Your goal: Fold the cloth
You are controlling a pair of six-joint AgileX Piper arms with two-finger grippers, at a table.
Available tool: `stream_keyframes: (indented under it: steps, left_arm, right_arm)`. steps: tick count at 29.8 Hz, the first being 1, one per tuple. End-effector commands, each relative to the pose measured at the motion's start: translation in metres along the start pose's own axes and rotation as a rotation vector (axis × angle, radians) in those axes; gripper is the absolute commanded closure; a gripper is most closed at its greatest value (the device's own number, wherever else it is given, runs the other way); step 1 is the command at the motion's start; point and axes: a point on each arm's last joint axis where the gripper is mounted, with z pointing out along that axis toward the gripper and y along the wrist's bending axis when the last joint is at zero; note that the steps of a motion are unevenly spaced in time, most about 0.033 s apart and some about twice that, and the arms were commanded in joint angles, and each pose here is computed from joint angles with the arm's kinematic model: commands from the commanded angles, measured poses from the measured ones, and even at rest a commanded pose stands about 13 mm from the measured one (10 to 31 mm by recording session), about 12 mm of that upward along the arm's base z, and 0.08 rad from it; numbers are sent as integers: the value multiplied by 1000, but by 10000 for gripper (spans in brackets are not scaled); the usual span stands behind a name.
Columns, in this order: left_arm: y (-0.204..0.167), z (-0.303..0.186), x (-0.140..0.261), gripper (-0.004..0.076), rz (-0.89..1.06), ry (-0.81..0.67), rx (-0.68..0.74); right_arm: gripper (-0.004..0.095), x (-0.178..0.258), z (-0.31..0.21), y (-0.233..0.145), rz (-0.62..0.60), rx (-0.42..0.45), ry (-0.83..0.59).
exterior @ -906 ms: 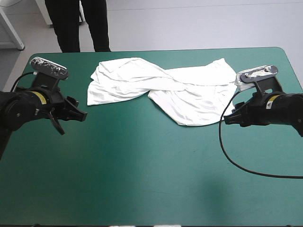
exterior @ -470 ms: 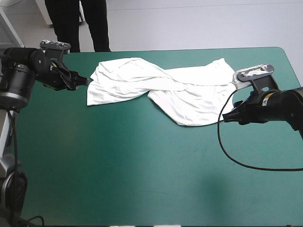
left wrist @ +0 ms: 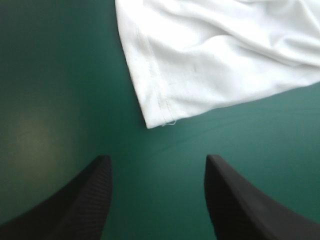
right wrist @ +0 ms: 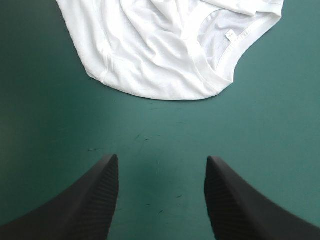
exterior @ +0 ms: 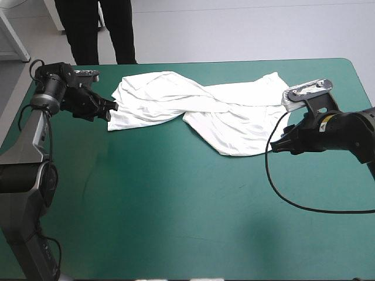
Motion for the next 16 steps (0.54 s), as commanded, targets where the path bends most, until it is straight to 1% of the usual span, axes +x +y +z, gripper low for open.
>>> stream_keyframes:
  steps: [1, 4, 8, 11, 16]
  left_arm:
    - [-5, -11, -2, 312, 4, -6, 44]
    - [-4, 2, -6, 312, 2, 12, 48]
    - [-3, 6, -22, 312, -10, -23, 37]
    - [-8, 9, -32, 312, 8, -48, 20]
    - [-20, 26, -36, 312, 34, -17, 0]
  right_arm:
    - [412, -7, -13, -1, -10, 9, -88]
    - [412, -7, -13, 0, -8, 5, -90]
    - [412, -8, -12, 0, -6, -2, -89]
    - [412, -8, -10, 1, -3, -12, -83]
    - [412, -10, -5, 4, 8, -41, -73]
